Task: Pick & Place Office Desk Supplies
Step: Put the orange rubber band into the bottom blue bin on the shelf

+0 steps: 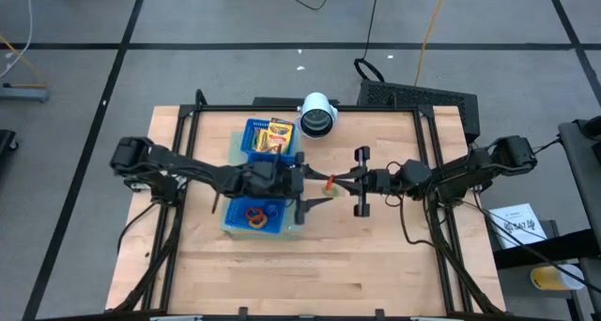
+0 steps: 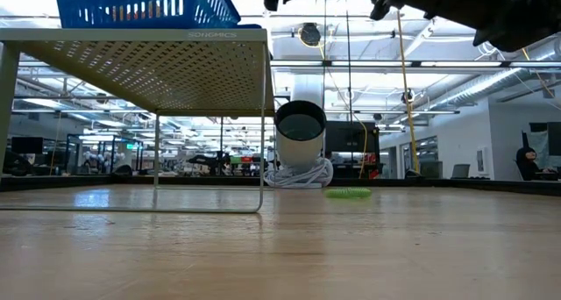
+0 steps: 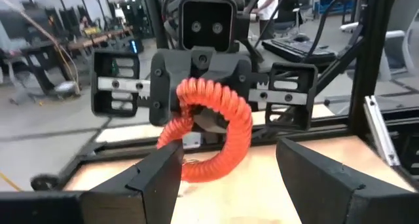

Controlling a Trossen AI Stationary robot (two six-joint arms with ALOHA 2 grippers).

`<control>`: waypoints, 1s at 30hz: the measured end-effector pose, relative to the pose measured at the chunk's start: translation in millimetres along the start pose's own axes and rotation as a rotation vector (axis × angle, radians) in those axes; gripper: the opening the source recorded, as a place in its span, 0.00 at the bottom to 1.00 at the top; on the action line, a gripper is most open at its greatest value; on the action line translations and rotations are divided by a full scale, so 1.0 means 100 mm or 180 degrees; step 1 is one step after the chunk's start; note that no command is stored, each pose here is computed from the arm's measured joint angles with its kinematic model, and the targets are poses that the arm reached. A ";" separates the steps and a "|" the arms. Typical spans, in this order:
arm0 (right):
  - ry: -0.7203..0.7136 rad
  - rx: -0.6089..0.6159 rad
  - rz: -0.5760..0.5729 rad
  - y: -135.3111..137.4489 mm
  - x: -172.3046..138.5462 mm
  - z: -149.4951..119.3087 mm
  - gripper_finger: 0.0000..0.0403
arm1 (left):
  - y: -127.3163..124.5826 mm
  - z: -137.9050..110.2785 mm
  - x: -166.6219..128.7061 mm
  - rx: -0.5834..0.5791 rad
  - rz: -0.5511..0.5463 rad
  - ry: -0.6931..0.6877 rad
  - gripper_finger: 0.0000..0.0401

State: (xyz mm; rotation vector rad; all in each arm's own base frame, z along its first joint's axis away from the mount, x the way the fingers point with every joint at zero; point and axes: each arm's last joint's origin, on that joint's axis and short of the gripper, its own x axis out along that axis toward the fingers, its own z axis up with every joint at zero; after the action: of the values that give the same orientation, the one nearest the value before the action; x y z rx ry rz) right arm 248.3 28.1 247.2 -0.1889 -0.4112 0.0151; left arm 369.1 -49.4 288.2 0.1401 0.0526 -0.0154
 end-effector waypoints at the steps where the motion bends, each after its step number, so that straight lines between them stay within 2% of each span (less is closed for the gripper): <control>1: 0.0000 0.0000 0.0001 0.00 0.00 0.00 0.01 | 0.00 -0.01 0.01 0.0054 0.0006 -0.0023 0.64; 6: 0.0006 0.0019 0.0023 0.00 0.00 0.00 0.01 | 0.01 0.00 0.02 0.0236 0.0198 -0.0067 0.64; 10: 0.0026 0.0019 0.0047 0.01 0.00 -0.01 0.01 | 0.07 0.01 0.02 0.0231 0.0362 -0.0093 0.64; 13: -0.0018 0.0020 0.0198 0.02 0.00 0.00 0.01 | 0.12 0.01 0.03 0.0185 0.0403 -0.0088 0.64; 19: -0.0032 0.0058 0.0263 0.03 0.00 0.00 0.01 | 0.16 0.00 0.03 0.0124 0.0428 -0.0088 0.64; 23: -0.0011 0.0058 0.0276 0.03 0.00 -0.01 0.01 | 0.15 0.00 0.03 0.0125 0.0273 -0.0113 0.62; 26: 0.0006 0.0058 0.0282 0.03 0.00 -0.01 0.01 | 0.14 0.00 0.03 0.0124 0.0152 -0.0132 0.56; 30: 0.0005 0.0058 0.0280 0.03 0.00 -0.01 0.01 | 0.14 0.00 0.03 0.0122 0.0132 -0.0123 0.41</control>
State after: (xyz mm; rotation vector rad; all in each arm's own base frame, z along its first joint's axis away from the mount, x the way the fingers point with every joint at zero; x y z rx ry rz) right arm 248.8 30.7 245.5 -0.1890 -0.4008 0.1050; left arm 372.7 -35.6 289.9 0.1790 0.0108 0.0224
